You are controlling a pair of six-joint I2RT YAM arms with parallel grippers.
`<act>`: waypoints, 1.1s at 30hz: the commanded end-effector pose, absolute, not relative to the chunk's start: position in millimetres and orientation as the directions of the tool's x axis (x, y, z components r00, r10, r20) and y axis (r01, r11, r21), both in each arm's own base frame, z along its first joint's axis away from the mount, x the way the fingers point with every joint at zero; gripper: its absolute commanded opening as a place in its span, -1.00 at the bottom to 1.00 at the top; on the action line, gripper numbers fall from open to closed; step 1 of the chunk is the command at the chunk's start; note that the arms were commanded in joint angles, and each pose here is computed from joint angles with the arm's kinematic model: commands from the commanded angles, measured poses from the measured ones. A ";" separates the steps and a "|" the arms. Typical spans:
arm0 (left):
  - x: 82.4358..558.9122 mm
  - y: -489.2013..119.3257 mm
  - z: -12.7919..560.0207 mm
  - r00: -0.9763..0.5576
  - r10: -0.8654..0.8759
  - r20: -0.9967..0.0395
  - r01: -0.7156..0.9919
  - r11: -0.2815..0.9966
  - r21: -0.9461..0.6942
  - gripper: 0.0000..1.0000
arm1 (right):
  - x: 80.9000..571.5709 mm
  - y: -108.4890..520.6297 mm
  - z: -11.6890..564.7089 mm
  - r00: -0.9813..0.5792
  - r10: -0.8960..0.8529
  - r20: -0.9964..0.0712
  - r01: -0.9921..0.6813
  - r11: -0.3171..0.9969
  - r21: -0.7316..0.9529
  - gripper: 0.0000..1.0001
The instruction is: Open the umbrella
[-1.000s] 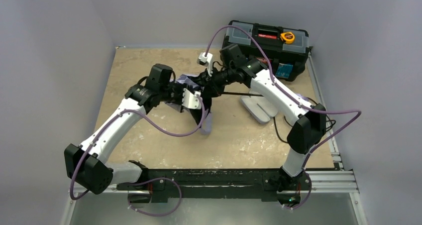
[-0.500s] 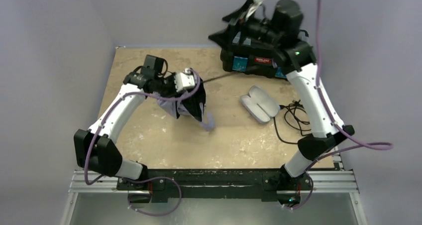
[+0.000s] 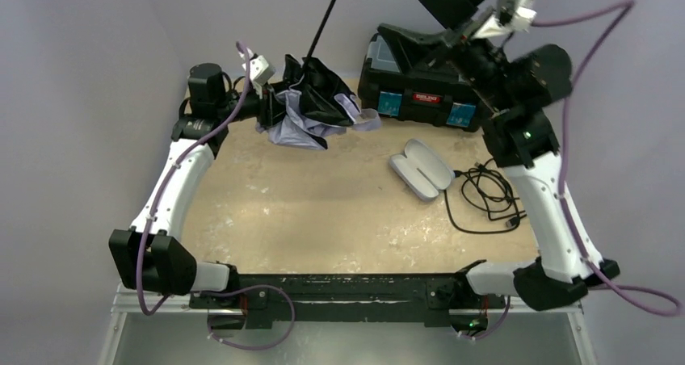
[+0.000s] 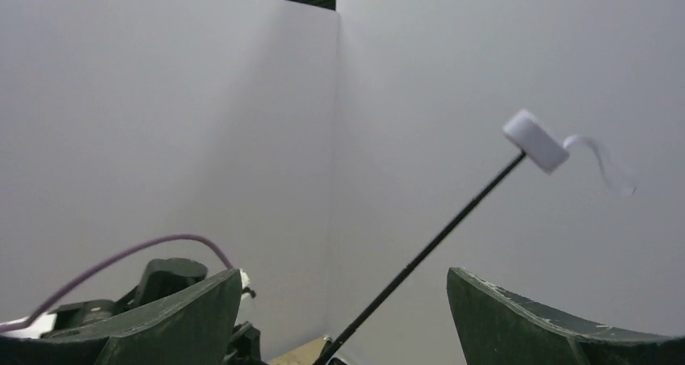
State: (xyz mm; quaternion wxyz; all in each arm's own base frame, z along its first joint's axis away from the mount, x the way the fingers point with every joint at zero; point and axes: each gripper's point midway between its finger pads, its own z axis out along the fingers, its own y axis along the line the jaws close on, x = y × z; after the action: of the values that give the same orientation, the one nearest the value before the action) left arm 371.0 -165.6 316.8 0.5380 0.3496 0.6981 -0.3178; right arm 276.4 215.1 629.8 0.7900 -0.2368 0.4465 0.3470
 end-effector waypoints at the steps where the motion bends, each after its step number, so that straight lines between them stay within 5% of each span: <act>1: 345.7 -188.9 370.5 -0.067 0.002 -0.998 0.898 0.435 -0.060 -1.00 | 347.1 241.6 596.1 0.218 0.369 -0.904 -0.751 0.655 0.086 0.98; 13: 306.6 -219.2 354.5 0.010 0.082 -0.997 0.935 0.354 0.039 -1.00 | 389.4 273.1 625.5 0.126 0.549 -0.826 -0.847 0.493 0.198 0.92; 16: 307.4 -218.6 339.6 -0.018 0.111 -0.994 0.934 0.356 0.023 -1.00 | 381.2 272.8 636.3 0.151 0.572 -0.806 -0.871 0.463 0.166 0.60; 19: 305.9 -217.1 327.9 -0.032 0.135 -0.990 0.935 0.353 0.018 -1.00 | 374.4 275.6 638.1 0.168 0.571 -0.804 -0.889 0.440 0.127 -0.30; 21: 306.5 -214.4 318.5 -0.052 0.154 -0.987 0.930 0.367 0.008 -0.78 | 371.6 276.9 638.7 0.172 0.568 -0.805 -0.896 0.430 0.112 -0.87; 22: 306.1 -211.3 310.0 -0.073 0.176 -0.982 0.926 0.376 -0.001 -0.61 | 371.8 275.5 640.3 0.181 0.568 -0.803 -0.892 0.438 0.109 -1.00; 25: 309.6 -188.9 279.5 -0.139 0.248 -0.959 0.908 0.418 -0.024 0.22 | 371.1 274.7 643.4 0.215 0.556 -0.803 -0.888 0.454 0.076 -1.00; 31: 335.8 -93.7 302.7 -0.207 0.221 -0.953 0.781 0.624 -0.025 0.89 | 363.5 290.3 622.4 0.211 0.475 -0.854 -0.914 0.405 0.000 -1.00; 33: 335.7 -86.0 318.8 -0.151 0.275 -0.950 0.785 0.617 0.054 0.93 | 360.5 297.6 611.1 0.208 0.445 -0.871 -0.924 0.382 -0.025 -1.00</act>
State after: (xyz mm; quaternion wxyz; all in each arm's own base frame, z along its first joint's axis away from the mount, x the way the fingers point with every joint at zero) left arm 339.3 -107.3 273.8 0.5033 0.3278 0.7468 -0.2856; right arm 392.1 297.5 588.5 0.6980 -0.2303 0.4712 0.4876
